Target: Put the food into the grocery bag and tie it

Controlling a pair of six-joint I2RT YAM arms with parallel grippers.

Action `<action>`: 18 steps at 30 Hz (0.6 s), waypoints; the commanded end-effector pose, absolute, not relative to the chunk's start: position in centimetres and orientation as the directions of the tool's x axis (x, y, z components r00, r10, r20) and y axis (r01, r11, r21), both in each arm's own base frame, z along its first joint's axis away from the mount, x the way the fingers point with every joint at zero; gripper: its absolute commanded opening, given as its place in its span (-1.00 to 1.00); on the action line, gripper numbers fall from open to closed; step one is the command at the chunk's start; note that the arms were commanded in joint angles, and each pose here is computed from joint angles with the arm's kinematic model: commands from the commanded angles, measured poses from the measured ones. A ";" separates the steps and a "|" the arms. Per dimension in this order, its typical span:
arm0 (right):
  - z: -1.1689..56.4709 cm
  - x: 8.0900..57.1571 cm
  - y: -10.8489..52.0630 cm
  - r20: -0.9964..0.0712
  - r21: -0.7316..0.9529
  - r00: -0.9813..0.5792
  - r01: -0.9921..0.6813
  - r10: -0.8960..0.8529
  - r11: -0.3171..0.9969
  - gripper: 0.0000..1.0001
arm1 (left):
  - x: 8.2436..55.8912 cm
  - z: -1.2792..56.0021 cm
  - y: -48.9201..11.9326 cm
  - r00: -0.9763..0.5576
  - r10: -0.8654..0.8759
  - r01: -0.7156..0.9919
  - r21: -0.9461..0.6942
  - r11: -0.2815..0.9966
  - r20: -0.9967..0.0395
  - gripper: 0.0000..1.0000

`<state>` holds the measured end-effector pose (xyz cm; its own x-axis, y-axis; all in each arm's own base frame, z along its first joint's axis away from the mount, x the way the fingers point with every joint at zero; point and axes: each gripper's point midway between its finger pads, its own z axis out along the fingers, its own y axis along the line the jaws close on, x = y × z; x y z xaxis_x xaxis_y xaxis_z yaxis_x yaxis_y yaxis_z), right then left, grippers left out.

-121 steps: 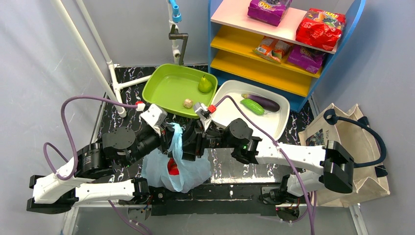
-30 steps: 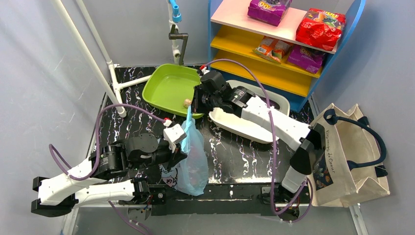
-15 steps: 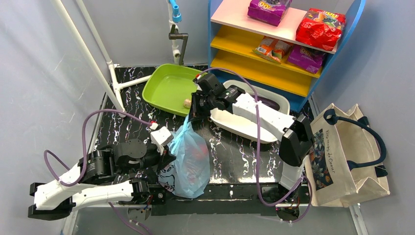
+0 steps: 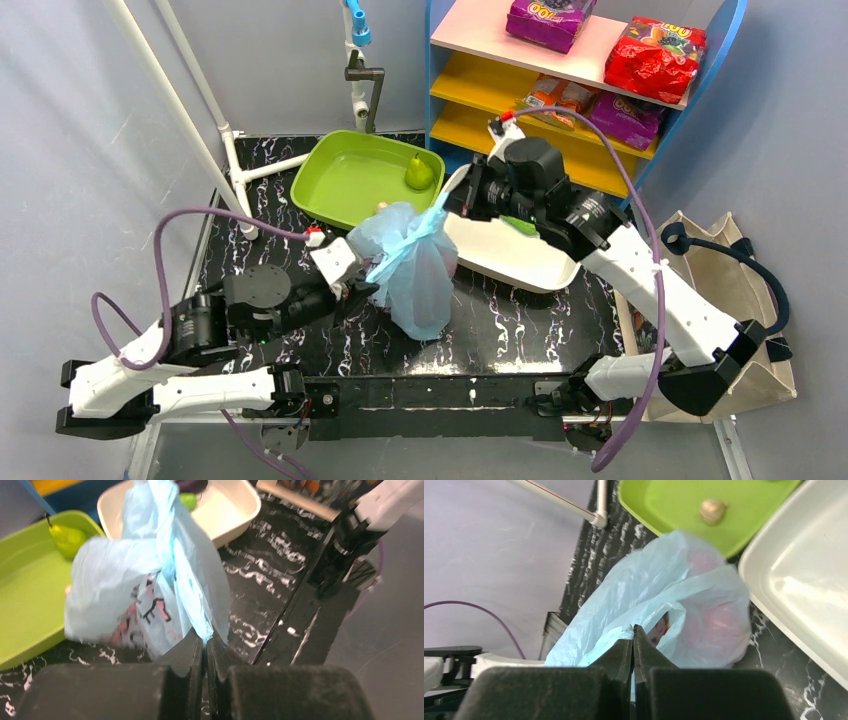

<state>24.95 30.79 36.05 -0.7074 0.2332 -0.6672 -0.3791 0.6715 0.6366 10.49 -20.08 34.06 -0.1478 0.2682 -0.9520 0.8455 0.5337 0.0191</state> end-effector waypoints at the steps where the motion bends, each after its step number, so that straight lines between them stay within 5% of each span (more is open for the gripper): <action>1: 29.7 28.9 26.0 -0.708 0.515 -0.640 -0.180 0.297 0.838 -0.97 | 10.8 29.4 -19.4 -0.162 0.278 0.825 0.025 0.565 -0.947 -1.00; 5: 26.6 27.4 27.1 -0.660 0.549 -0.704 -0.212 0.264 0.808 -0.97 | 11.1 25.4 -18.6 -0.275 0.259 0.762 -0.045 0.646 -0.926 -0.94; 11: 26.0 27.2 28.3 -0.629 0.567 -0.738 -0.221 0.244 0.794 -0.97 | 10.5 27.4 -17.8 -0.310 0.242 0.758 -0.086 0.647 -0.919 0.34; 15: 28.3 27.3 30.0 -0.638 0.590 -0.732 -0.264 0.240 0.763 -0.97 | 10.4 31.2 -17.8 -0.270 0.307 0.786 -0.024 0.618 -0.913 0.78; 18: 30.3 26.8 31.5 -0.660 0.594 -0.715 -0.306 0.232 0.744 -0.97 | 10.8 33.3 -18.6 -0.261 0.362 0.792 0.016 0.611 -0.895 0.81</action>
